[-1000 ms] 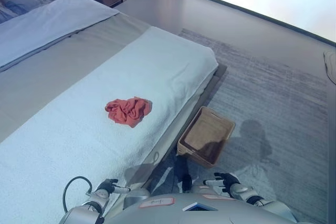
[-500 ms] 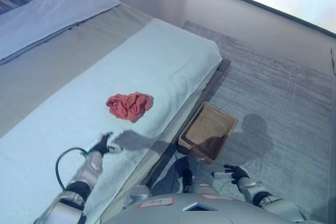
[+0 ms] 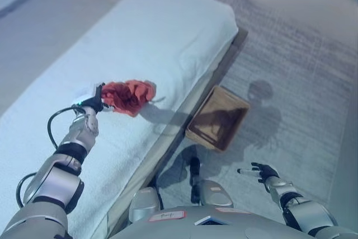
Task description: Put the clothes on the bed into the basket.
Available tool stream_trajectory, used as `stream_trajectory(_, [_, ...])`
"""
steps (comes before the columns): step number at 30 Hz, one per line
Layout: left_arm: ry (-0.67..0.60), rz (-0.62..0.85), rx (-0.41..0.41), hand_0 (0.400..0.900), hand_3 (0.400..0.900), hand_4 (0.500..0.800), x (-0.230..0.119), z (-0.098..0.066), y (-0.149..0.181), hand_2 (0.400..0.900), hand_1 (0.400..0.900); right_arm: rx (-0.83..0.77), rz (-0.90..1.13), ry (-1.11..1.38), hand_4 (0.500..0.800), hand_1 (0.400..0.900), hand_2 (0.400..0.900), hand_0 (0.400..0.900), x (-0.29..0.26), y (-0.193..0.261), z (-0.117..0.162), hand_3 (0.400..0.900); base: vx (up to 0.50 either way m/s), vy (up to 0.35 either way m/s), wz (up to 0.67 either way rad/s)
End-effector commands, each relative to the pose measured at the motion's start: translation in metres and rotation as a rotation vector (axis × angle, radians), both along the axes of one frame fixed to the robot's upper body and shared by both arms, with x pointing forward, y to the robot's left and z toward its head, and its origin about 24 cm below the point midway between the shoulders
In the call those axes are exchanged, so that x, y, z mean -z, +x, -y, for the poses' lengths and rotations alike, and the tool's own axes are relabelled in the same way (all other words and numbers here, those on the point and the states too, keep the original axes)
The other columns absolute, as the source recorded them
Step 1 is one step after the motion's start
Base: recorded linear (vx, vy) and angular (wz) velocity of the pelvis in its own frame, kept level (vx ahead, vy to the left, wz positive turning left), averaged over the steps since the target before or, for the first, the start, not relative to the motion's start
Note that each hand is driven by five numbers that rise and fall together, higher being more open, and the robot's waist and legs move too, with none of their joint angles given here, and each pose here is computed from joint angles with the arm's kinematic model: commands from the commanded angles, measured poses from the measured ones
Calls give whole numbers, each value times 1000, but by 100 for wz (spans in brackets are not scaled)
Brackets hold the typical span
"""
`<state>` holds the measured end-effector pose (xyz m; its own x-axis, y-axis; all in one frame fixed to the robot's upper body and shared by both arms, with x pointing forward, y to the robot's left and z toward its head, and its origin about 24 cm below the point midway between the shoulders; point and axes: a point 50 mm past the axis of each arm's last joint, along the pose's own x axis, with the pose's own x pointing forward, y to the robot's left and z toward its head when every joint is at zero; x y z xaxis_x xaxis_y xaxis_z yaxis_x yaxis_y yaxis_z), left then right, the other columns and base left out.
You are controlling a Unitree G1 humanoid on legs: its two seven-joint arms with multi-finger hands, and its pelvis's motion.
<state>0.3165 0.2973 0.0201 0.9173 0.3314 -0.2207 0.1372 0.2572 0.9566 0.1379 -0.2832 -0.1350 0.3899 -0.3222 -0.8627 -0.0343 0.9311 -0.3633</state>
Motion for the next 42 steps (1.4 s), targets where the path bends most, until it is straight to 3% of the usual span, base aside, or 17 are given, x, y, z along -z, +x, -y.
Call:
stream_trajectory(1, [51,249,-12,900,900,800,-76,1,47,900,900,99,69,-93,800,900,900,900,-17,15,27,900,35,5,-9])
stream_trajectory(8, [92,230,11,900,900,800,-110,10,69,900,900,161,105,-95,800,900,900,900,-20,16,31,900,23,12,-11])
stream_trajectory(15, [13,114,42,900,900,800,-87,29,71,900,900,130,137,-83,800,900,900,900,-23,33,22,900,37,16,-10])
stream_trajectory(16, [5,90,47,543,543,586,-83,32,71,543,543,128,151,-89,800,900,900,900,-27,40,24,900,32,9,-10])
stream_trajectory(17, [2,80,55,427,427,516,-82,34,71,427,427,123,157,-92,800,900,900,900,-29,44,24,900,28,5,-11])
stream_trajectory(18, [-10,77,58,400,400,500,-81,37,72,400,400,118,167,-96,800,900,900,900,-32,49,25,900,24,3,-10])
stream_trajectory(30, [-101,23,15,400,400,500,-56,42,64,400,400,99,194,-131,800,900,900,900,-50,75,32,900,6,-6,-4])
stream_trajectory(31, [-293,79,-86,400,400,500,-43,39,57,400,400,105,195,-119,800,900,900,900,-48,75,29,900,-10,-29,4])
stream_trajectory(32, [-294,79,-87,400,400,500,-43,39,57,400,400,105,195,-119,800,900,900,900,-48,75,29,900,-9,-41,5])
stream_trajectory(33, [-495,153,-205,400,400,500,-33,37,50,400,400,118,194,-113,800,900,900,900,-47,75,27,900,-4,-55,4])
stream_trajectory(34, [-688,208,-277,400,400,500,-20,49,46,400,400,136,200,-109,800,900,900,900,-46,76,23,900,-4,-55,3])
stream_trajectory(35, [-688,208,-277,400,400,500,-20,49,46,400,400,136,200,-109,800,900,900,900,-46,76,23,900,1,-79,1])
stream_trajectory(36, [-932,267,-317,400,400,500,-10,67,44,400,400,151,205,-100,800,900,900,900,-44,77,18,900,7,-62,-3])
stream_trajectory(39, [-1093,262,-347,400,400,500,7,86,37,400,400,145,216,-85,800,900,900,900,-41,81,7,900,12,-48,-7])
stream_trajectory(40, [-1093,262,-348,400,400,500,7,86,37,400,400,145,216,-85,800,900,900,900,-41,81,7,900,16,-22,-7])
stream_trajectory(42, [-1194,243,-362,400,400,500,18,105,31,400,400,135,218,-79,800,900,900,900,-39,83,-2,900,29,-38,-14])
